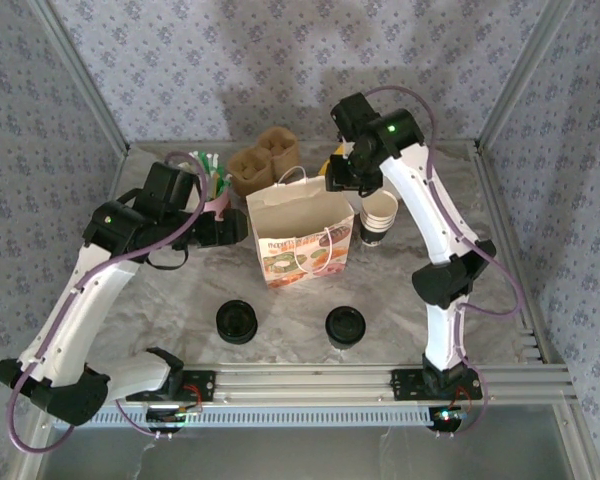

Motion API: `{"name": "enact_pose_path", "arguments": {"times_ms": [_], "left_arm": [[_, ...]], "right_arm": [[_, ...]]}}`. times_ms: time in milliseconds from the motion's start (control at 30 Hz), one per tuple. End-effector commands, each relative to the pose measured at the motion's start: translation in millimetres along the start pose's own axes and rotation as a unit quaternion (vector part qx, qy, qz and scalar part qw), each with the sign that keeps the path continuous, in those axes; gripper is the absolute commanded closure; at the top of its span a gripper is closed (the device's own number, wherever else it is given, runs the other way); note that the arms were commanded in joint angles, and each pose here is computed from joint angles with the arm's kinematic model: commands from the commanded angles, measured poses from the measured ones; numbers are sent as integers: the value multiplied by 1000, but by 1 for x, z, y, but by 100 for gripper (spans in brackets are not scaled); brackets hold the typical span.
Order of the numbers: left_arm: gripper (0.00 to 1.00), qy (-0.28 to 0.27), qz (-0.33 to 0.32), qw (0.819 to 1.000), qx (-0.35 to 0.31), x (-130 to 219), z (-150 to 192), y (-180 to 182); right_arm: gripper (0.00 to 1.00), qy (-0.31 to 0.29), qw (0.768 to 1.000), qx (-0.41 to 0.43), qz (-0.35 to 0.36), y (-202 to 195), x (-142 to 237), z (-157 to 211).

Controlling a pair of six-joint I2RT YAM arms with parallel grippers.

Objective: Pack the takeout coffee

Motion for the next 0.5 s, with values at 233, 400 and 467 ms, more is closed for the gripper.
{"name": "enact_pose_path", "arguments": {"times_ms": [233,400,467], "left_arm": [[1,-19,7,1000,-2,5,-1,0],[1,-35,-3,999,7,14,-5,3],[1,-48,-8,999,11,19,-8,4]], "right_arm": [[71,28,999,-8,19,5,-6,12],[82,27,999,-20,12,6,-3,13],[87,30,999,-26,9,7,-4,13]]}}
Point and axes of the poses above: each hand's point on the last joint's axis, 136 mm out from that joint toward the fingers, its own x axis back along the fingers, its own y axis along the line the jaws close on, z = x × y, the point moved 3 cm from there along x, back along the fingers, and after that the axes turned 13 degrees about -x, right-handed, at the moved point
